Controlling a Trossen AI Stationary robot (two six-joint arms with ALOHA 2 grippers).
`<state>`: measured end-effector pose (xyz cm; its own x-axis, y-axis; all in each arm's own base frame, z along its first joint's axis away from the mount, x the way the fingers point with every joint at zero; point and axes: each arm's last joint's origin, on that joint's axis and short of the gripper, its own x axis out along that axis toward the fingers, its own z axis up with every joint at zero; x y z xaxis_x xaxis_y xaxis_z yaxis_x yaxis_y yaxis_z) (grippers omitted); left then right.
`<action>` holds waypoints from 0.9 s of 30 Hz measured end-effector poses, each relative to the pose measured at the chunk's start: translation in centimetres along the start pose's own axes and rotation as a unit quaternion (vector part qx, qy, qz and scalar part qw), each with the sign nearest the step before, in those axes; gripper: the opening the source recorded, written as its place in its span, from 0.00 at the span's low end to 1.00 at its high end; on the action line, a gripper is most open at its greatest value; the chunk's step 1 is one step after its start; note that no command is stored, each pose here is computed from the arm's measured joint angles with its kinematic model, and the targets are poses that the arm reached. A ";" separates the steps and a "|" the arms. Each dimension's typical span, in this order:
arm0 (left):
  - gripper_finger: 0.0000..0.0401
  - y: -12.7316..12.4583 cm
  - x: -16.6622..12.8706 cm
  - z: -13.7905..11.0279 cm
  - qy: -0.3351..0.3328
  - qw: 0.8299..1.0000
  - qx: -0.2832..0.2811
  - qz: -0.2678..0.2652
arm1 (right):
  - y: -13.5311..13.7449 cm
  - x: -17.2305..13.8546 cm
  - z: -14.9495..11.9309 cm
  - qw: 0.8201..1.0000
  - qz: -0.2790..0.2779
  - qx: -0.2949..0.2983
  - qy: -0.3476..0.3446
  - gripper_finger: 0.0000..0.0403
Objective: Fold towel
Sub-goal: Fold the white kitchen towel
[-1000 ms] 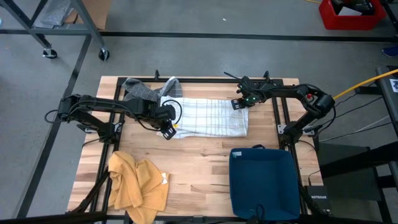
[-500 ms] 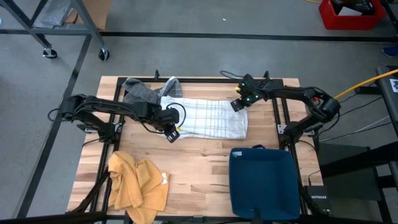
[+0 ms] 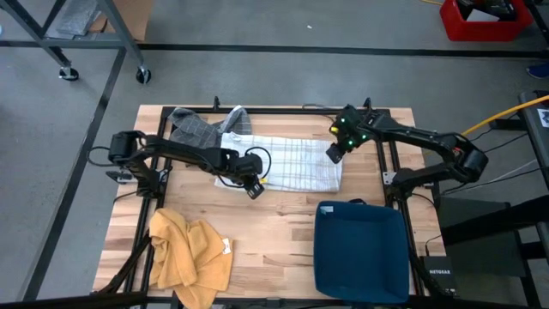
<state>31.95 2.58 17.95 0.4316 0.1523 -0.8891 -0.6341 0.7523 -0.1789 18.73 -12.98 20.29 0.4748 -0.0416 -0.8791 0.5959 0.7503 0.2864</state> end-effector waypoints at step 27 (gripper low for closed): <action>0.18 2.4 -1.1 2.0 -0.004 0.999 -0.034 -0.013 | 2.7 3.0 -0.3 0.996 -0.075 -0.045 0.020 0.27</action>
<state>31.22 5.50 19.35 0.4533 0.1378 -0.8806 -0.6646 0.7106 -0.2310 21.61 -10.87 18.29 0.3580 -0.1319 -0.9244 0.5961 0.7943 0.1175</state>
